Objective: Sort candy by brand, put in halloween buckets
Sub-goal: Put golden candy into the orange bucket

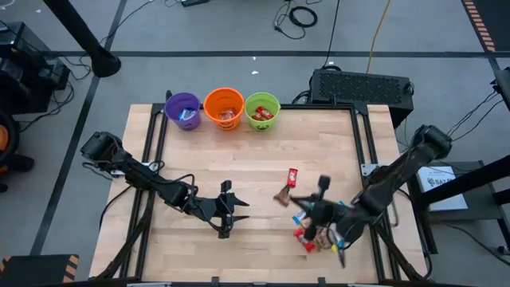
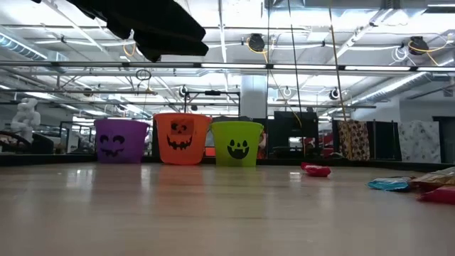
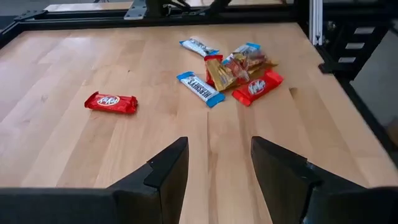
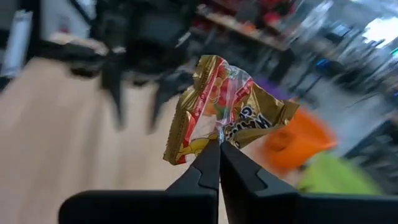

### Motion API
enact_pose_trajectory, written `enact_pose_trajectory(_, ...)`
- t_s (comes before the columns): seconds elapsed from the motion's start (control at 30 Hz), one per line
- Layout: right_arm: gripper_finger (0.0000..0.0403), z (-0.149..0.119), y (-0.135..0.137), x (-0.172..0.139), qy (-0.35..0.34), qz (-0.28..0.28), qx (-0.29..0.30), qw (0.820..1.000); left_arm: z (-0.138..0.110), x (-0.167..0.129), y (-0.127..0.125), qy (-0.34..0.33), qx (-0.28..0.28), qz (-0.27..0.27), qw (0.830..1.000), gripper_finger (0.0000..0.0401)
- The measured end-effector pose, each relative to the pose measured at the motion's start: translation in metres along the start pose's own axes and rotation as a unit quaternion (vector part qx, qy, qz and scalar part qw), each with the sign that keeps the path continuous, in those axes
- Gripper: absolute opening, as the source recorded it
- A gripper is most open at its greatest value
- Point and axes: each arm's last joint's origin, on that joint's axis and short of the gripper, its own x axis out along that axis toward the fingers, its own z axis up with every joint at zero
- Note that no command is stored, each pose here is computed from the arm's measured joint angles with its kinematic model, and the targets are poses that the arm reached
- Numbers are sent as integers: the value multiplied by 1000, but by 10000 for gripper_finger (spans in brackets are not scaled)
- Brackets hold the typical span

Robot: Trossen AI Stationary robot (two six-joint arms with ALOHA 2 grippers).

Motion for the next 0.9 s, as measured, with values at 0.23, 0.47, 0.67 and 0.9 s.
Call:
enact_pose_trajectory(0.23,0,-1,-17,-11,22,-16,-232,972,14,-1,-4,-71,-27,-24,997,183)
enact_pose_trajectory(0.47,0,-19,5,-7,55,-42,-524,849,16,-2,-6,-81,-34,-31,996,183)
enact_pose_trajectory(0.67,0,-22,14,1,76,-83,-613,782,17,-4,-9,-86,-35,-37,995,183)
enact_pose_trajectory(0.9,0,-18,13,3,72,-92,-593,797,17,-4,-9,-85,-31,-37,995,183)
